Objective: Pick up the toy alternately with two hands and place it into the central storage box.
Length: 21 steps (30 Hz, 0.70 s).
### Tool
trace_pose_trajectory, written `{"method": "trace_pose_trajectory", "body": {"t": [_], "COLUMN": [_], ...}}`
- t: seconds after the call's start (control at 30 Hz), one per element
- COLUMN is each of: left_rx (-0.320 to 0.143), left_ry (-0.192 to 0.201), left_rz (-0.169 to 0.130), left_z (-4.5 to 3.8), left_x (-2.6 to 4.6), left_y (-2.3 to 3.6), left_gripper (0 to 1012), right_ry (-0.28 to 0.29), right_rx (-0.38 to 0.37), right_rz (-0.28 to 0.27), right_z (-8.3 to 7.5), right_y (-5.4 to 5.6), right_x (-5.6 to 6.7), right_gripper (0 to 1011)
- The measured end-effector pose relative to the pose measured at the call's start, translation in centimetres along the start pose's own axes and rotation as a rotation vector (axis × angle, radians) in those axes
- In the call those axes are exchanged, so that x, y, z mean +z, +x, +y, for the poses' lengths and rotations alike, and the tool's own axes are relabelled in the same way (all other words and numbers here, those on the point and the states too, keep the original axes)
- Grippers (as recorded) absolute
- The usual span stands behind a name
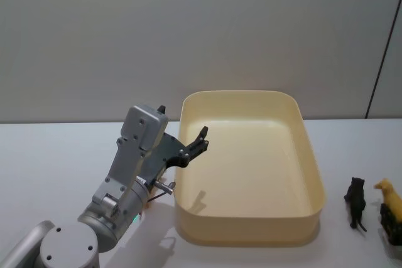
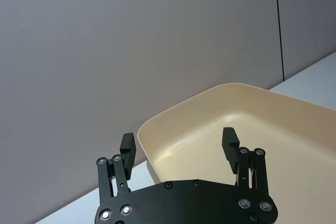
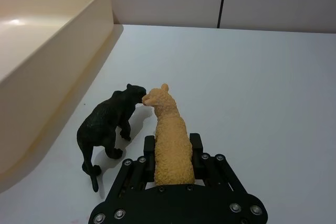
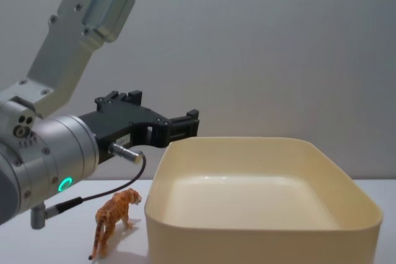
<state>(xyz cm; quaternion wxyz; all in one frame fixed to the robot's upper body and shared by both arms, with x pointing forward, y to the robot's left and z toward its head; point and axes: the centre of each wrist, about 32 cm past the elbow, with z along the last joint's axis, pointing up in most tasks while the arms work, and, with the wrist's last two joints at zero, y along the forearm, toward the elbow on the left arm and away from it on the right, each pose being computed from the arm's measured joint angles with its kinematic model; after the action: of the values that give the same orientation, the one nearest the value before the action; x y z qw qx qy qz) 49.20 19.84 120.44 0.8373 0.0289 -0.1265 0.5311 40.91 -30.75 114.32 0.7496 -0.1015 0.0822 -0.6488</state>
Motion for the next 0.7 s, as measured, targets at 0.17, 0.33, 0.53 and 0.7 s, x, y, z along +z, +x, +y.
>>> {"method": "trace_pose_trajectory", "body": {"t": [0.17, 0.33, 0.53, 0.7], "left_rx": [0.000, 0.000, 0.000, 0.000], "left_ry": [0.000, 0.000, 0.000, 0.000], "left_rz": [0.000, 0.000, 0.000, 0.000], "left_z": [0.00, 0.00, 0.00, 0.00], "left_x": [0.00, 0.00, 0.00, 0.00], "left_y": [0.00, 0.00, 0.00, 0.00], "left_gripper": [1002, 1002, 1002, 1002], "right_ry": [0.003, 0.036, 0.091, 0.156], "right_rx": [0.001, -0.001, -0.008, -0.004], "right_rz": [0.000, 0.003, 0.007, 0.013], "right_z": [0.0, 0.0, 0.2, 0.5], "right_y": [0.0, -0.1, -0.3, -0.5], "right_x": [0.0, 0.4, 1.3, 2.7], "right_gripper": [349, 348, 348, 348]}}
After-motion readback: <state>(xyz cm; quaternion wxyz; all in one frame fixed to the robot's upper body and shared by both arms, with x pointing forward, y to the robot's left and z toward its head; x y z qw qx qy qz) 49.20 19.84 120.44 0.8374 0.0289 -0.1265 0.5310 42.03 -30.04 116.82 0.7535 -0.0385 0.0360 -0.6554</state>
